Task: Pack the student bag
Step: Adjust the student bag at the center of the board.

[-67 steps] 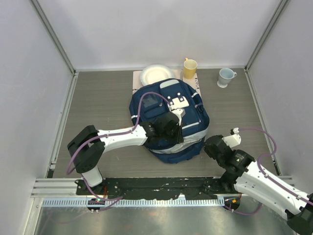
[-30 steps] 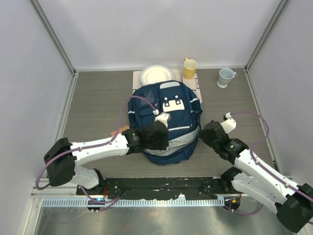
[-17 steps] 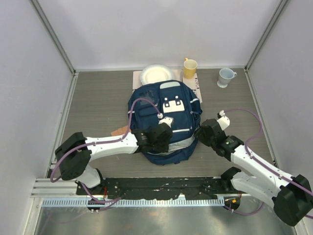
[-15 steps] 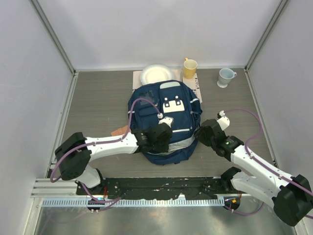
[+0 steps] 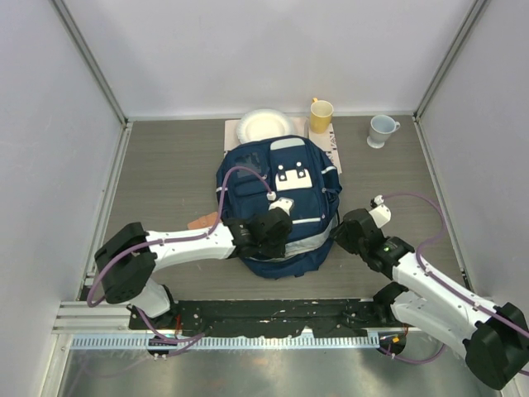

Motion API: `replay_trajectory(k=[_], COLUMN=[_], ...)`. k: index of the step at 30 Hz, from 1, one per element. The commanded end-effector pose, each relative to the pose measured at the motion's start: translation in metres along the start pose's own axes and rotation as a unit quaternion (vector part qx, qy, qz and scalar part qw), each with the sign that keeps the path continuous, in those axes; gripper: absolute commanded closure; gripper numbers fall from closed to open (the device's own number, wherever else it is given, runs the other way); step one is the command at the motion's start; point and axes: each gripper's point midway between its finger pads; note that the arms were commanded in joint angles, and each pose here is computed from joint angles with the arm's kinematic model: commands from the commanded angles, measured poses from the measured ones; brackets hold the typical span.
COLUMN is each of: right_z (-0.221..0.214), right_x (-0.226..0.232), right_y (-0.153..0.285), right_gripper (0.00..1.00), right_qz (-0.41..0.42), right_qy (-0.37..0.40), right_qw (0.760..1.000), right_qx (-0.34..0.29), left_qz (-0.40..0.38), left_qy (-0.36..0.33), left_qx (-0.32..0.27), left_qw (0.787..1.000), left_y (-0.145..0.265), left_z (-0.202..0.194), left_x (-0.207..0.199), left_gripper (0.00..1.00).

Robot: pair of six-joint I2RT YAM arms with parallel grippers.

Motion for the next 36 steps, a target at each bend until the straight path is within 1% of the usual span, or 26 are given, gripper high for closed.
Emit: replay_trajectory(k=[1, 8, 11, 13, 15, 17, 18, 22, 27, 32, 36], right_z=[0.001, -0.004, -0.009, -0.015, -0.018, -0.017, -0.018, -0.019, -0.021, -0.009, -0.003], right_x=[0.007, 0.018, 0.016, 0.012, 0.010, 0.009, 0.009, 0.011, 0.008, 0.001, 0.006], right_y=[-0.007, -0.015, -0.017, -0.015, -0.013, -0.006, -0.004, 0.008, 0.011, 0.015, 0.020], right_gripper=[0.62, 0.62, 0.65, 0.76, 0.84, 0.88, 0.92, 0.99, 0.99, 0.99, 0.99], right_qz=[0.008, 0.020, 0.013, 0.006, 0.006, 0.013, 0.018, 0.036, 0.037, 0.020, 0.038], right_qy=[-0.014, -0.009, 0.004, 0.013, 0.017, 0.020, 0.023, 0.031, 0.037, 0.025, 0.014], right_qw=[1.000, 1.000, 1.000, 0.999, 0.999, 0.999, 0.998, 0.997, 0.997, 0.999, 0.999], right_qx=[-0.004, 0.010, 0.025, 0.040, 0.047, 0.049, 0.050, 0.059, 0.066, 0.034, 0.020], left_qz=[-0.008, -0.017, -0.021, -0.022, -0.021, -0.015, -0.015, -0.005, 0.005, 0.030, 0.093], left_qy=[0.009, 0.004, 0.005, 0.005, 0.002, 0.001, 0.000, -0.003, -0.021, -0.046, -0.054], left_qx=[-0.045, -0.048, -0.050, -0.052, -0.053, -0.053, -0.057, -0.066, -0.051, -0.023, -0.015], left_qw=[0.999, 0.999, 0.999, 0.998, 0.998, 0.998, 0.998, 0.998, 0.998, 0.998, 0.994], left_y=[0.011, 0.015, 0.016, 0.016, 0.015, 0.013, 0.014, 0.012, 0.001, -0.005, -0.001], left_z=[0.028, 0.030, 0.032, 0.034, 0.036, 0.038, 0.041, 0.050, 0.049, 0.033, 0.019], left_x=[-0.007, -0.009, -0.011, -0.013, -0.014, -0.013, -0.015, -0.016, -0.018, -0.003, 0.028], left_gripper=[1.00, 1.00, 1.00, 1.00, 1.00, 1.00, 1.00, 1.00, 1.00, 1.00, 1.00])
Point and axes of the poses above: each gripper's point midway between its finger pads, its own y axis back along the fingers, its own x axis along the line the jaws close on, z = x × y, and after that the axes turned 2 degrees about y, right-handed
